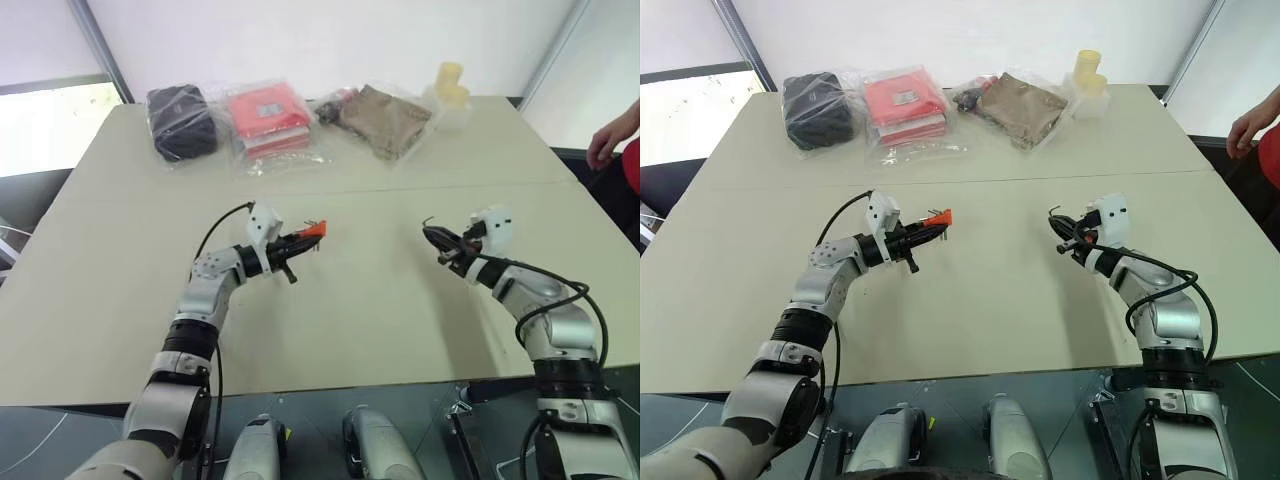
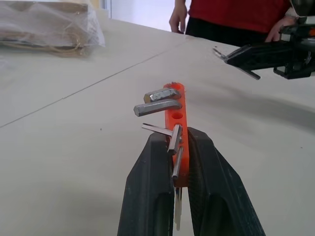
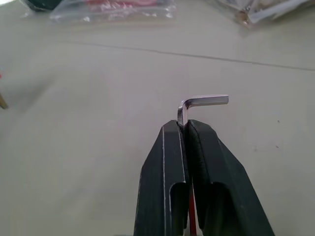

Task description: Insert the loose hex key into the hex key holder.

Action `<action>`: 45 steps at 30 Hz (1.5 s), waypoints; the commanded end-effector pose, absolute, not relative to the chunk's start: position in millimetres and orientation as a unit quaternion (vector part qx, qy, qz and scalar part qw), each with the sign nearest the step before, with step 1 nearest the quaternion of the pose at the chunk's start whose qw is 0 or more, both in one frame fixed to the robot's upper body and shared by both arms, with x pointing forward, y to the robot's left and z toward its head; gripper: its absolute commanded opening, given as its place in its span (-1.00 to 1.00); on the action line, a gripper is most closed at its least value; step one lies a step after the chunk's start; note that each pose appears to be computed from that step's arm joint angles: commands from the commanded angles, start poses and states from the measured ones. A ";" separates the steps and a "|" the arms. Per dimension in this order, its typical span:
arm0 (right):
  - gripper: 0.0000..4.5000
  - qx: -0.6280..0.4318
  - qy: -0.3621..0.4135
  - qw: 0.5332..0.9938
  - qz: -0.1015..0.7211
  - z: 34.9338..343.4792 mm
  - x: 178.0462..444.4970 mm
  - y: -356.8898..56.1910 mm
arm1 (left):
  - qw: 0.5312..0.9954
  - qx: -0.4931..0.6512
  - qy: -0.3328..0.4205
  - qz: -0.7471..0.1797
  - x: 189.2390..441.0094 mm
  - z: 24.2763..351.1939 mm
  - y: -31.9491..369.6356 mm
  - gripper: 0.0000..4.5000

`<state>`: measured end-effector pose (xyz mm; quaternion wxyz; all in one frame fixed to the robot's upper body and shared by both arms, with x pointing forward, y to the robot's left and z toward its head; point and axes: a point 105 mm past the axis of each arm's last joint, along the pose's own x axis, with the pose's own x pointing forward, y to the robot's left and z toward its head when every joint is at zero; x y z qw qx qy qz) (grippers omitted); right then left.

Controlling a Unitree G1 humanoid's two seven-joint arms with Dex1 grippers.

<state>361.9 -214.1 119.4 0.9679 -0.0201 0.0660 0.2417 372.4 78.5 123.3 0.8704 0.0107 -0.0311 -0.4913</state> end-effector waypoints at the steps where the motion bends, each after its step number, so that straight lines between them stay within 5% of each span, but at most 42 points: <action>1: -0.99 -0.037 0.075 0.962 0.260 121.4 358.4 -212.9 | 0.868 0.008 -0.053 -0.494 367.9 136.1 74.7 -1.00; 7: -0.99 -0.038 0.120 0.955 0.267 111.1 354.8 -217.7 | 0.870 0.004 -0.048 -0.490 364.6 134.3 75.6 -1.00; 14: 0.56 -0.070 0.165 0.945 0.274 112.6 354.9 -223.4 | 0.872 0.004 -0.046 -0.487 365.2 133.9 76.9 -1.00; 22: 0.56 -0.069 0.210 0.933 0.283 123.2 364.4 -223.8 | 0.873 0.003 -0.047 -0.485 365.6 132.9 74.9 -1.00; 36: 0.56 -0.102 0.289 0.900 0.311 95.3 358.8 -215.9 | 0.881 0.015 -0.053 -0.471 363.1 129.3 80.3 -1.00; 39: 0.16 -0.119 0.300 0.893 0.314 89.2 360.3 -213.5 | 0.881 0.013 -0.054 -0.470 362.8 128.4 78.2 -1.00; 44: -0.99 -0.146 0.313 0.881 0.325 82.2 360.0 -207.3 | 0.882 0.012 -0.055 -0.468 363.2 127.5 77.1 -1.00; 45: -0.99 -0.149 0.315 0.879 0.327 80.7 359.1 -206.4 | 0.883 0.012 -0.055 -0.467 363.1 127.4 77.7 -1.00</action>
